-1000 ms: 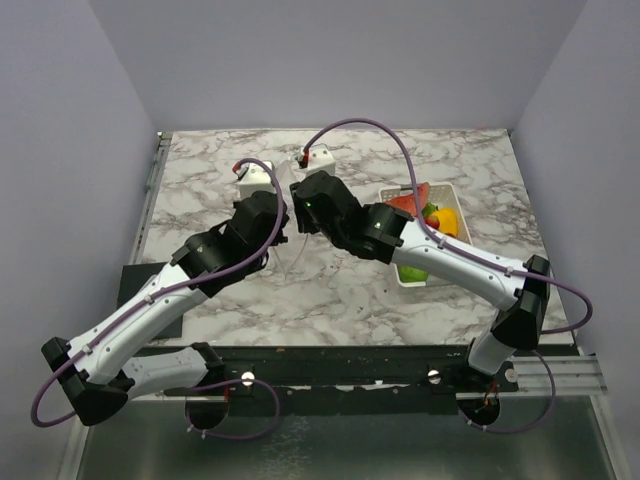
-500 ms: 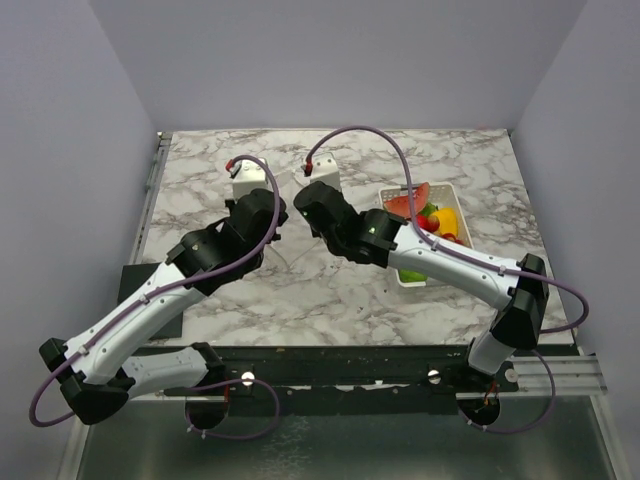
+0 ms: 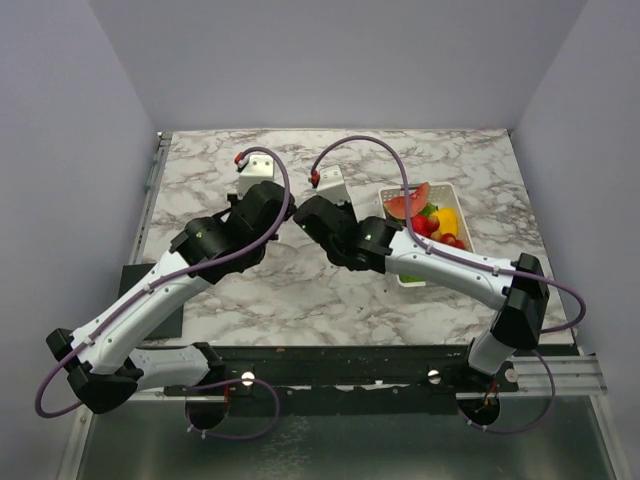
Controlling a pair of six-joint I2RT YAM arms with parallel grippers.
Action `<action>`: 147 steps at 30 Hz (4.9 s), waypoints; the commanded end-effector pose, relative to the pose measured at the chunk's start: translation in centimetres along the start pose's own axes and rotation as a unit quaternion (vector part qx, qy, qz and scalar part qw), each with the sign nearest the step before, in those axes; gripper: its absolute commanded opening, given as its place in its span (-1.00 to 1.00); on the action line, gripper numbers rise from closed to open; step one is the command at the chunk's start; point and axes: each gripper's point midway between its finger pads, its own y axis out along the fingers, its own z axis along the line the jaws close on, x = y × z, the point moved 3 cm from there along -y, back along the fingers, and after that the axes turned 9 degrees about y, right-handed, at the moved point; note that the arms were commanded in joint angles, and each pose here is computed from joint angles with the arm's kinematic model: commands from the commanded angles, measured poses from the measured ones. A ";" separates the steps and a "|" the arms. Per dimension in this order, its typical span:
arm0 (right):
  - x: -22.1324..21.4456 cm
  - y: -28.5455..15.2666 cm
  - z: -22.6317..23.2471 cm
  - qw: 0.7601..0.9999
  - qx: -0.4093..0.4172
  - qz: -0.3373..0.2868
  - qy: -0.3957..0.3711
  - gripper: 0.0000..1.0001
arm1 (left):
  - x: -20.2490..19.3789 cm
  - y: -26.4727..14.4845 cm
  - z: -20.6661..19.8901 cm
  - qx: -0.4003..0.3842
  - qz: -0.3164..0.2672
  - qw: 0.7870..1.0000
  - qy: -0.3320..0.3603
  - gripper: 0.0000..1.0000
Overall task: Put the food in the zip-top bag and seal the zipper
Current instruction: Open the zipper of the food storage bag, then pick up the fake fruit from the bin.
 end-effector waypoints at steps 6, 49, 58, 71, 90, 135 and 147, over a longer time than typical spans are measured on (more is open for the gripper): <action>-0.5 -0.8 -2.6 0.999 -0.047 -0.011 -0.008 -0.99 | -0.2 -0.3 2.9 0.094 0.025 0.993 0.068 -1.00; 3.2 -1.5 3.4 0.980 0.172 -0.026 0.096 -0.28 | 1.0 3.0 0.8 0.125 0.006 0.987 0.105 -1.00; 4.4 -2.8 3.3 0.970 0.209 -0.033 0.120 0.04 | 0.8 3.9 0.5 0.142 0.006 0.983 0.117 -1.00; 5.4 -6.4 -1.9 0.959 0.222 -0.077 0.159 0.20 | 0.7 4.9 0.0 0.159 0.006 0.978 0.137 -1.00; -1.4 -6.3 -13.4 0.991 0.054 -0.003 0.120 0.48 | 0.1 7.0 -1.0 0.195 0.023 0.962 0.192 -1.00; -12.3 4.4 -18.2 0.954 -0.008 0.172 0.245 0.75 | -2.6 6.1 -2.1 0.079 -0.005 0.987 0.137 -1.00; -11.1 3.7 -18.5 0.955 0.007 0.156 0.251 -0.06 | -2.7 6.1 -2.0 0.082 -0.007 0.987 0.138 -1.00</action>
